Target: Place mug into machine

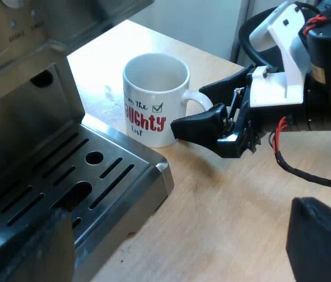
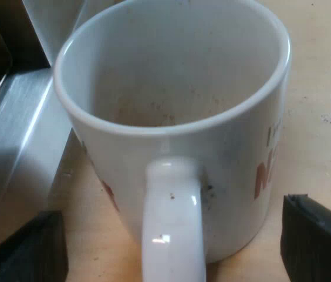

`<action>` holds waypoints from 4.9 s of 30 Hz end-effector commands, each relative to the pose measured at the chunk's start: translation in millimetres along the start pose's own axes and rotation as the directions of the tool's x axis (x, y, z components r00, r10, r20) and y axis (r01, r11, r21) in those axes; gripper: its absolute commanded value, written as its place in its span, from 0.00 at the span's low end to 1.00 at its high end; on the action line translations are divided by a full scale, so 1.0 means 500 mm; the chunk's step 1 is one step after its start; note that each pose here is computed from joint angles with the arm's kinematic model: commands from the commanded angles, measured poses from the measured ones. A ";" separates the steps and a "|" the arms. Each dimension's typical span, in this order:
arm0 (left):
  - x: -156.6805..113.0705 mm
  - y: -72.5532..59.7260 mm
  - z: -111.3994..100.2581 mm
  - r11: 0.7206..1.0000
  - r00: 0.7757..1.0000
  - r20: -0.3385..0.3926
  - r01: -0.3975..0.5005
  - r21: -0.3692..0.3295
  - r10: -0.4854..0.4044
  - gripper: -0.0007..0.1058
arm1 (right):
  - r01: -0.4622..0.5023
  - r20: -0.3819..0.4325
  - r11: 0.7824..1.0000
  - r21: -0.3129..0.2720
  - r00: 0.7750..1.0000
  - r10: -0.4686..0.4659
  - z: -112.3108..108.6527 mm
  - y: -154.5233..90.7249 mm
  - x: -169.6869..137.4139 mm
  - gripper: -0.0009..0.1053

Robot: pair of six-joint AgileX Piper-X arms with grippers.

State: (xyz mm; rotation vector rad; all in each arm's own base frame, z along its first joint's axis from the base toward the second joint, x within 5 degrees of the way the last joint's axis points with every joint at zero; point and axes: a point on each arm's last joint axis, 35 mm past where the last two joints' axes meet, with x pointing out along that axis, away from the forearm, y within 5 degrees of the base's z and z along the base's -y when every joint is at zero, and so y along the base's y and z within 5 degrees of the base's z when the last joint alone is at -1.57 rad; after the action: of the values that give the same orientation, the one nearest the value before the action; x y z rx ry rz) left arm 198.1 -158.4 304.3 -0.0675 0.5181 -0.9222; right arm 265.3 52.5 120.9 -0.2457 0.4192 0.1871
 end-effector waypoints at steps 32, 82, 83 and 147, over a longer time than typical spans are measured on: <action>-0.097 -0.038 0.025 0.999 0.996 0.084 -0.026 -0.023 0.028 0.73 | 0.068 0.050 0.990 -0.119 0.997 -0.063 0.060 0.023 -0.042 0.01; -0.289 -0.075 -0.138 0.988 0.983 0.139 -0.107 -0.113 0.123 0.73 | -0.304 0.227 0.925 -0.229 0.907 0.354 0.174 0.152 -0.378 0.01; -0.287 -0.074 -0.139 0.988 0.982 0.144 -0.108 -0.112 0.124 0.73 | -0.304 0.235 0.926 -0.226 0.905 0.354 0.177 0.155 -0.376 0.01; -0.199 -0.026 -0.215 0.986 0.943 0.289 -0.163 -0.035 0.167 0.73 | -0.275 0.194 0.937 -0.213 0.928 0.317 0.235 0.393 -0.019 0.01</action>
State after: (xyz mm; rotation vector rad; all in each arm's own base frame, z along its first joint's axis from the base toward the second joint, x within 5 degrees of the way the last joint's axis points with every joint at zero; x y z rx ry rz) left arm 91.0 -70.7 250.3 -0.1647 0.2683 -0.7109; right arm 254.0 267.2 178.7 -0.3616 0.2627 0.5446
